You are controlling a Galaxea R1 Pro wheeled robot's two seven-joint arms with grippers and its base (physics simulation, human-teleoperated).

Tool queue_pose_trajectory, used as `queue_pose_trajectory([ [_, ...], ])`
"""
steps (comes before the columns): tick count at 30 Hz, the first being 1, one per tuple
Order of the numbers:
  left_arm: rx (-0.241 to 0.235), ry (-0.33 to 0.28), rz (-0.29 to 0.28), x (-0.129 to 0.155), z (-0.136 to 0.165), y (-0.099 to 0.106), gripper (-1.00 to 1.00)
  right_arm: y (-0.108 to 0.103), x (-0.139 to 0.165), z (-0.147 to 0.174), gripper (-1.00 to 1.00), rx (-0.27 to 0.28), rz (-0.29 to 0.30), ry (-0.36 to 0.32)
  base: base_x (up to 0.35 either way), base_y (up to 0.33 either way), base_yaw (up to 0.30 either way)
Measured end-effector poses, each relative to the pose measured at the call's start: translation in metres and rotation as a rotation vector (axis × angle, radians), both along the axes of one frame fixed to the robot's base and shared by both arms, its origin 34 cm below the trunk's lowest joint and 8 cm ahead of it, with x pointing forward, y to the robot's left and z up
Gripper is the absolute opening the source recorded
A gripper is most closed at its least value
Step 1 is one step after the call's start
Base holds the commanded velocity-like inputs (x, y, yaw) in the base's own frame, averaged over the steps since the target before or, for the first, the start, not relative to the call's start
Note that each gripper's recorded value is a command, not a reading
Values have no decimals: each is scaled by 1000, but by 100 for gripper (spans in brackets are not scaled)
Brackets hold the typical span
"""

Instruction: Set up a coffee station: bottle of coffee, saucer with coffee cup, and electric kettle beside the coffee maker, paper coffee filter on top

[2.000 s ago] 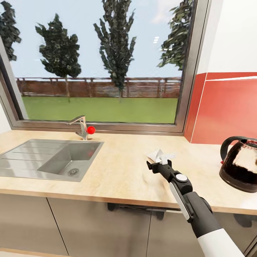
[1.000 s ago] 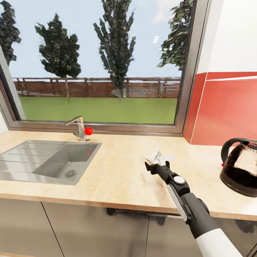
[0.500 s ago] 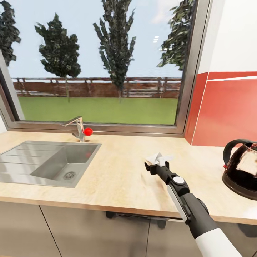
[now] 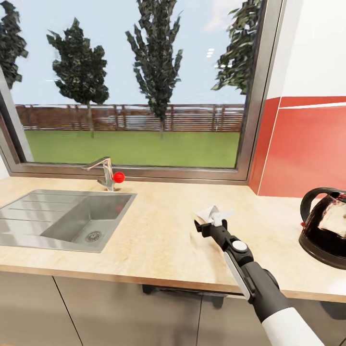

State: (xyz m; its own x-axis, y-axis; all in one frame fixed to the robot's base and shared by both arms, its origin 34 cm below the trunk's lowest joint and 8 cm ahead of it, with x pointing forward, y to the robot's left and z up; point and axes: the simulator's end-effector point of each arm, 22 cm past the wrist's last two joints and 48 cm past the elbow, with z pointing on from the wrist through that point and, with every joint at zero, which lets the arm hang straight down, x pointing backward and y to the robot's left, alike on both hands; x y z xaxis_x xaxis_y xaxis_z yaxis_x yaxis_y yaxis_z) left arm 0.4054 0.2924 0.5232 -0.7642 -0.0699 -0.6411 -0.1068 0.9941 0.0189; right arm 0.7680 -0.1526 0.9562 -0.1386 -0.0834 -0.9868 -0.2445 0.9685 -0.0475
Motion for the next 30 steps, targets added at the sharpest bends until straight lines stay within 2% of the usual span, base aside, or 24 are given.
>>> queue_pose_trajectory([
  [11,0,0,0,0,0,0,100,1,0,-3,100,-1,2,-2,72,23,0],
  [30,0,0,0,0,0,0,100,2,0,-3,100,-2,4,-2,6,2,0],
])
